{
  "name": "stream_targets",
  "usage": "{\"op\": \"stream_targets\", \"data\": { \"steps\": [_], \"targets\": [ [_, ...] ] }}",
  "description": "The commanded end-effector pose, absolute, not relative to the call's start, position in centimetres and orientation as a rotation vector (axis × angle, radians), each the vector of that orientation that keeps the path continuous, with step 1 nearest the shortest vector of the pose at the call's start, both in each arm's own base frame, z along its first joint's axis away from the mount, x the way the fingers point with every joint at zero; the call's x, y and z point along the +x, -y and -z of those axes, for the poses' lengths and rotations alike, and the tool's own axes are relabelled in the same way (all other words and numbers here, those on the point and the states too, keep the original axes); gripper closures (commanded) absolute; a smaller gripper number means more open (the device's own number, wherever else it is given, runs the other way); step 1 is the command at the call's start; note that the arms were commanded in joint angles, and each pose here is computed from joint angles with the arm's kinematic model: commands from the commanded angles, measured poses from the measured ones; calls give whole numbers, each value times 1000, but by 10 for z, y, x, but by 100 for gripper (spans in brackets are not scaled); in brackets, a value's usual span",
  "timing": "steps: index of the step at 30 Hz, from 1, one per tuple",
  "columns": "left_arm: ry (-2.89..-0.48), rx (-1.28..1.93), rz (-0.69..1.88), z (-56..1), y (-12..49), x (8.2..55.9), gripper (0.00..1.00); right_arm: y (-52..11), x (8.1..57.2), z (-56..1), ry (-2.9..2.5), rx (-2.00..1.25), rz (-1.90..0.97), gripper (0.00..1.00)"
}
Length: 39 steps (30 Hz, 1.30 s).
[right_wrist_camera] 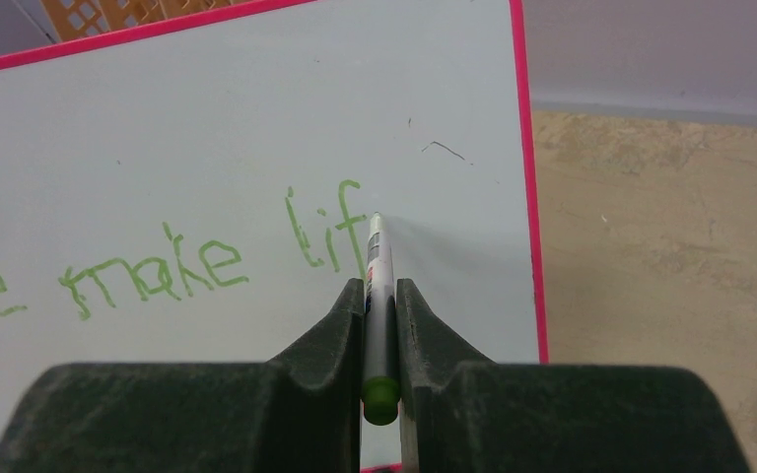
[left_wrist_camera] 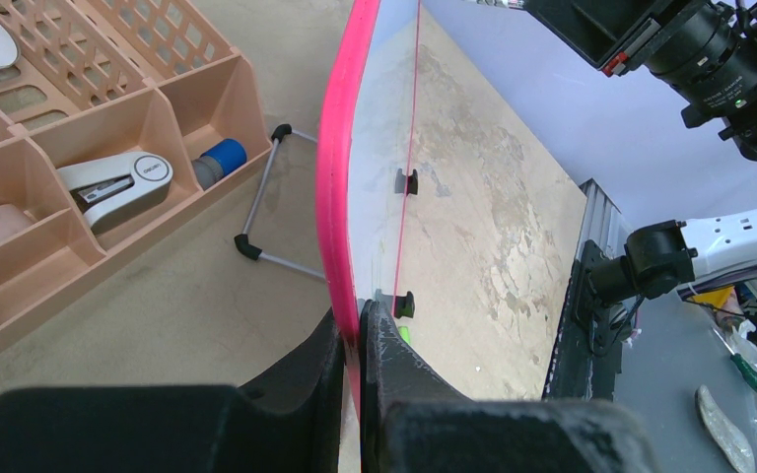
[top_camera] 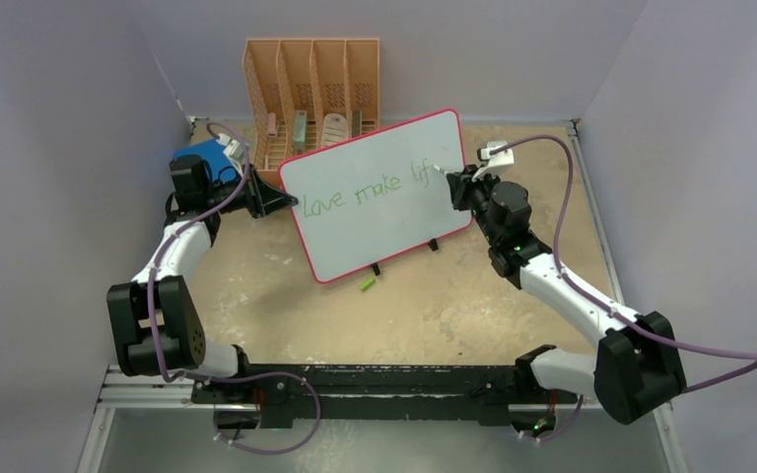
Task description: Write a sentence on the whiteboard
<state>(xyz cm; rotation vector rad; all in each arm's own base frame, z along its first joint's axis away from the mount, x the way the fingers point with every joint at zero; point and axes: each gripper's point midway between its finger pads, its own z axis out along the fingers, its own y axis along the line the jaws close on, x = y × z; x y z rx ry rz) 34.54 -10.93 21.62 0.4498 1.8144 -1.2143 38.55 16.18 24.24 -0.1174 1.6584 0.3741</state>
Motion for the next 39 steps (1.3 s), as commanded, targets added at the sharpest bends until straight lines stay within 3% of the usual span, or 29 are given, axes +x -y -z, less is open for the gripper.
{"op": "stream_targets", "data": {
  "steps": [1, 39],
  "targets": [
    [-1708, 553, 1114, -241, 106, 350, 100, -163, 387, -251, -1629, -106, -395, 100],
    [-1706, 555, 1115, -242, 105, 350, 100, -152, 397, -246, -1641, -66, -352, 100]
  ]
}}
